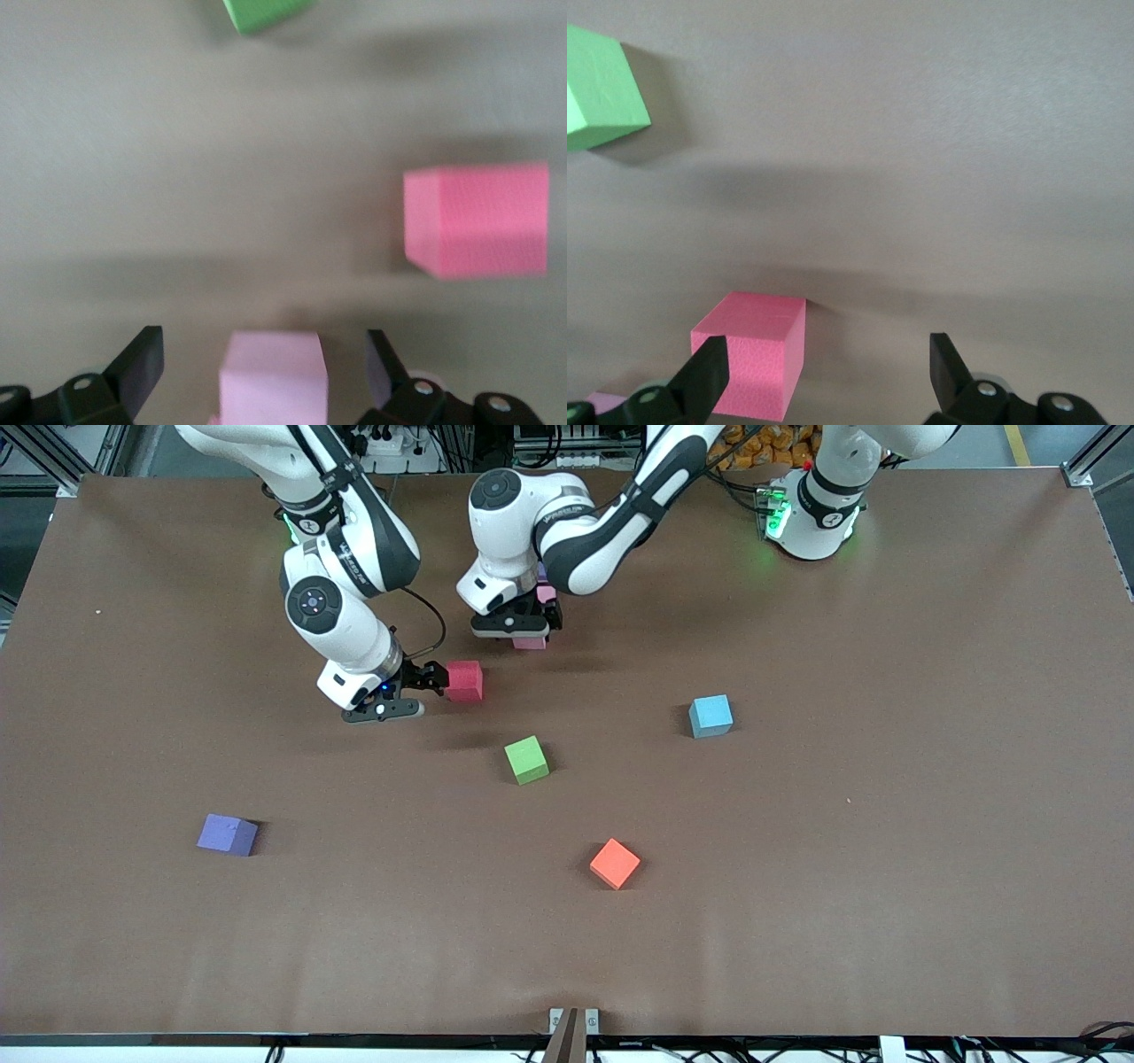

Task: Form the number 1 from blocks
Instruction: 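Place the red cube after pink with the right gripper while the left gripper grasps cyan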

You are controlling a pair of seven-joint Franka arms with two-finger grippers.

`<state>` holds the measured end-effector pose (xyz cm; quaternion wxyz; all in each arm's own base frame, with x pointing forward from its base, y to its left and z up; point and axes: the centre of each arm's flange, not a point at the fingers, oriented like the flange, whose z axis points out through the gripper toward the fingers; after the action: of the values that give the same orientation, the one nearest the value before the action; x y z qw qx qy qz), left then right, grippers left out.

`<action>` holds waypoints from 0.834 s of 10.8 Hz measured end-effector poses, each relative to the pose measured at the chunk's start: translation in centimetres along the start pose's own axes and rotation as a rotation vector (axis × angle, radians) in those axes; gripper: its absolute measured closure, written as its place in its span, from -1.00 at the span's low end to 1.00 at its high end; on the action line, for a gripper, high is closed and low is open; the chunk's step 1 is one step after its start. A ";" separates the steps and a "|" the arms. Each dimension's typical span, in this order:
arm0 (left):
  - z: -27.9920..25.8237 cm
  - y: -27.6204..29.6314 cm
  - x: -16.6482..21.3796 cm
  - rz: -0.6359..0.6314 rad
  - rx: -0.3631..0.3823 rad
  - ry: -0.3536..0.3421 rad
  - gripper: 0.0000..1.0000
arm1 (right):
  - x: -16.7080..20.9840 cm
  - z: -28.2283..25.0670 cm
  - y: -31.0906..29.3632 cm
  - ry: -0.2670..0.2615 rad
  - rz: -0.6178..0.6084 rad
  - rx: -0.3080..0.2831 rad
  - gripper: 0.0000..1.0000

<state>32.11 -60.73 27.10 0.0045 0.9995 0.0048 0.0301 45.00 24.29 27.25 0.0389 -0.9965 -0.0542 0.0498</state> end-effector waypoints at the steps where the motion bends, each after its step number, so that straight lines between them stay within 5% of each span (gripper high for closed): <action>1: 0.2 -1.6 2.9 -0.044 0.004 0.002 -1.00 | -0.3 0.7 -0.6 -0.005 -0.012 -0.003 -1.00; 6: 1.3 -14.3 18.5 -0.261 0.040 0.012 -1.00 | -1.9 3.8 -4.0 -0.036 -0.062 -0.004 -1.00; 9: 3.5 -20.1 20.4 -0.249 0.121 -0.005 -1.00 | -2.5 5.2 -5.5 -0.035 -0.056 0.008 -1.00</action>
<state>52.52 -40.50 24.62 -0.0521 0.9897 0.1307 0.0264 41.39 29.85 22.82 0.0434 -0.9934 -0.0826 0.0662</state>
